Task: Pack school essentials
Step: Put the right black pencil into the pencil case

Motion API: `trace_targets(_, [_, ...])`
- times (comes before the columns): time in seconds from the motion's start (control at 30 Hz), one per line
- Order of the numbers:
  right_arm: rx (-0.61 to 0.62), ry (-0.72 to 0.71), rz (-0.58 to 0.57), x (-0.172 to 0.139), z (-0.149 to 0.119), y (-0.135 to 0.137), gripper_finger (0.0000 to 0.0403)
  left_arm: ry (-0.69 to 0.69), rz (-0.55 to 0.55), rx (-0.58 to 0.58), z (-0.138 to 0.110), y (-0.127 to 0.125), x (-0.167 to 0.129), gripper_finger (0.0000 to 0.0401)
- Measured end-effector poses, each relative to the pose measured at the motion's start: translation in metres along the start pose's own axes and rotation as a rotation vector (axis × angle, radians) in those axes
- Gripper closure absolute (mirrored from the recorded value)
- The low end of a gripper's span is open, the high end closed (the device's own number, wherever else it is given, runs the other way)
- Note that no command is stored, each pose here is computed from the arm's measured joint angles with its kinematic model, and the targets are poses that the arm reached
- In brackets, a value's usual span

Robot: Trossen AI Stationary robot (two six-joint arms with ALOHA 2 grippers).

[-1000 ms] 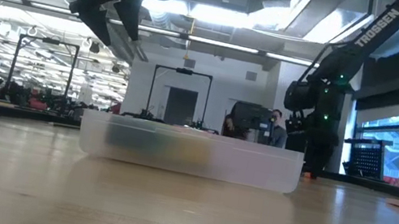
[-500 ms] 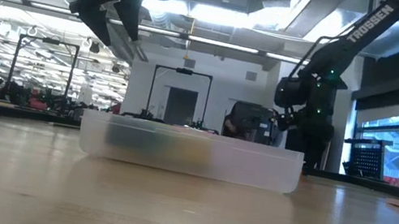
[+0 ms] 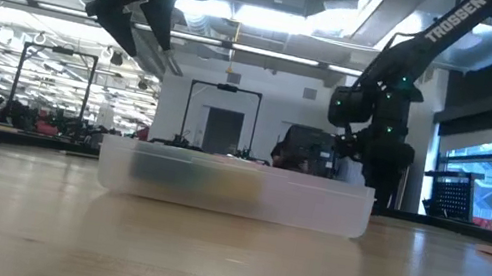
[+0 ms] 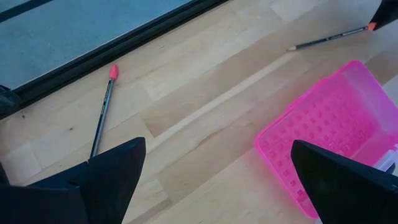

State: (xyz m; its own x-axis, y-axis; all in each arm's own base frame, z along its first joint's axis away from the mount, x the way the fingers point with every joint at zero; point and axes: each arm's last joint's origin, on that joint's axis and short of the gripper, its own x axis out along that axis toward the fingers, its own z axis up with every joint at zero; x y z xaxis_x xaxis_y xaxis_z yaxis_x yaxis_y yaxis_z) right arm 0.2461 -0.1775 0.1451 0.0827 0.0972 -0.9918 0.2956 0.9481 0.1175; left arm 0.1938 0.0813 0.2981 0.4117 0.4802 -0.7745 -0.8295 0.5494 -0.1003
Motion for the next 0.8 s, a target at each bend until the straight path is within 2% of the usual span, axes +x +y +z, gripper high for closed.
trace_targets(0.27, [-0.022,-0.052,-0.019,-0.019,0.018,0.007,0.0382,0.000,0.000,-0.001,0.000,0.000,0.000,0.0006])
trace_targets(0.5, [-0.039,-0.093,-0.111,-0.050,0.036,0.006,0.0378,0.000,0.000,-0.001,0.000,0.000,0.000,0.0006])
trace_targets(0.63, [-0.072,-0.123,-0.126,-0.070,0.048,0.016,0.0381,0.000,0.000,0.005,0.000,0.000,0.000,0.0006])
trace_targets(0.8, [-0.134,-0.153,-0.125,-0.089,0.060,0.040,0.0379,0.040,-0.070,0.110,-0.001,-0.002,0.000,0.0006])
